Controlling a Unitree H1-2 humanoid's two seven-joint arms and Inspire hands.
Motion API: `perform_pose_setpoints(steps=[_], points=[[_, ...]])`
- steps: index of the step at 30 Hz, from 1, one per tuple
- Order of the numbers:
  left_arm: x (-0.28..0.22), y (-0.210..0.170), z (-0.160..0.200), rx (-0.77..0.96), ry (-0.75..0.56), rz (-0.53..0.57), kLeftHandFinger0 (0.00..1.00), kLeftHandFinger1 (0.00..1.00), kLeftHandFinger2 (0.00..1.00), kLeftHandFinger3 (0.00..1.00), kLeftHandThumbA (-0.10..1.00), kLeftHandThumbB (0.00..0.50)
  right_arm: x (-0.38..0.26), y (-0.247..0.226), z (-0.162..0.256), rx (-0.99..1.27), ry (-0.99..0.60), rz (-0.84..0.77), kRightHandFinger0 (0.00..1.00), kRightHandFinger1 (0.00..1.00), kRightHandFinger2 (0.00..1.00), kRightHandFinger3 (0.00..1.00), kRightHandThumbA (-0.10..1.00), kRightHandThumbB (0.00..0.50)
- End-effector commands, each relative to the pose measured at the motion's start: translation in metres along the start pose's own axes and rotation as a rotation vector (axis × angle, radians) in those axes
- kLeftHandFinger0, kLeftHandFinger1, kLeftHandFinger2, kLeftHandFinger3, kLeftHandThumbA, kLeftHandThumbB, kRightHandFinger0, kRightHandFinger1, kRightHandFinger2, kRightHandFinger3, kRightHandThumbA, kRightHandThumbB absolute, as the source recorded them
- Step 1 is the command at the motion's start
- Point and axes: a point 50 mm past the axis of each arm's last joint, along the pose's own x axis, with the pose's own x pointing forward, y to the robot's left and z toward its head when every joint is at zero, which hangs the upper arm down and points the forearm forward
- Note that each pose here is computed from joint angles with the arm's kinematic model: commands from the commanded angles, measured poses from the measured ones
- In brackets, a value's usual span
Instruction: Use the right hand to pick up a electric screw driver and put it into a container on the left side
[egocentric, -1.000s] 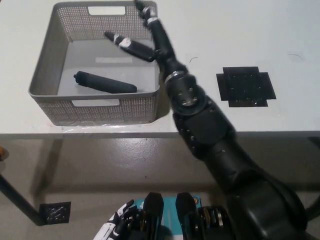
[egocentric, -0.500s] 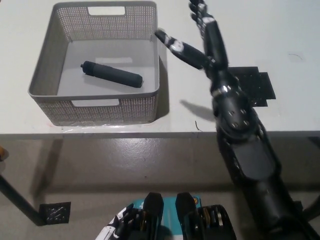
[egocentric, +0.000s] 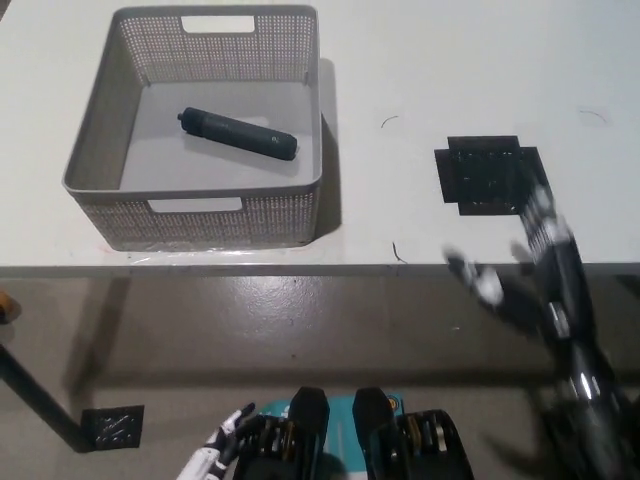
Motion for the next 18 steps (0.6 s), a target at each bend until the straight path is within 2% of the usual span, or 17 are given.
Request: perform_pose_setpoints(steps=[1,5,6,9,12,13,18], points=[[0.011,0.011,0.014,-0.038,-0.104,0.066,0.99,1.0,1.0,1.0,0.97,0.251,-0.032,-0.007,-0.011,0.095,-0.013,0.029,1.0,1.0,1.0,1.0,1.0,0.454],[0.017,0.012,0.016,-0.05,-0.121,0.081,0.99,1.0,1.0,1.0,0.97,0.26,-0.055,-0.005,-0.044,0.128,0.086,0.016,1.0,1.0,1.0,1.0,1.0,0.462],[0.021,0.014,0.019,-0.053,-0.127,0.083,1.0,1.0,1.0,1.0,0.97,0.261,-0.059,-0.004,-0.049,0.125,0.113,0.018,1.0,1.0,1.0,1.0,1.0,0.48],[0.026,0.018,0.023,-0.055,-0.139,0.09,1.0,1.0,1.0,1.0,0.97,0.252,-0.081,0.0,-0.068,0.143,0.163,0.023,1.0,1.0,1.0,1.0,1.0,0.457],[0.034,0.023,0.027,-0.052,-0.152,0.096,1.0,1.0,1.0,1.0,0.96,0.236,-0.087,0.001,-0.078,0.171,0.197,0.023,1.0,1.0,1.0,1.0,0.99,0.488],[0.038,0.025,0.029,-0.047,-0.162,0.097,1.0,1.0,1.0,1.0,0.96,0.236,-0.087,-0.001,-0.084,0.162,0.211,0.027,1.0,1.0,1.0,1.0,1.0,0.462],[0.051,0.029,0.036,-0.036,-0.181,0.108,1.0,1.0,1.0,1.0,0.96,0.241,-0.078,-0.003,-0.098,0.161,0.239,0.038,1.0,1.0,1.0,1.0,0.97,0.408]])
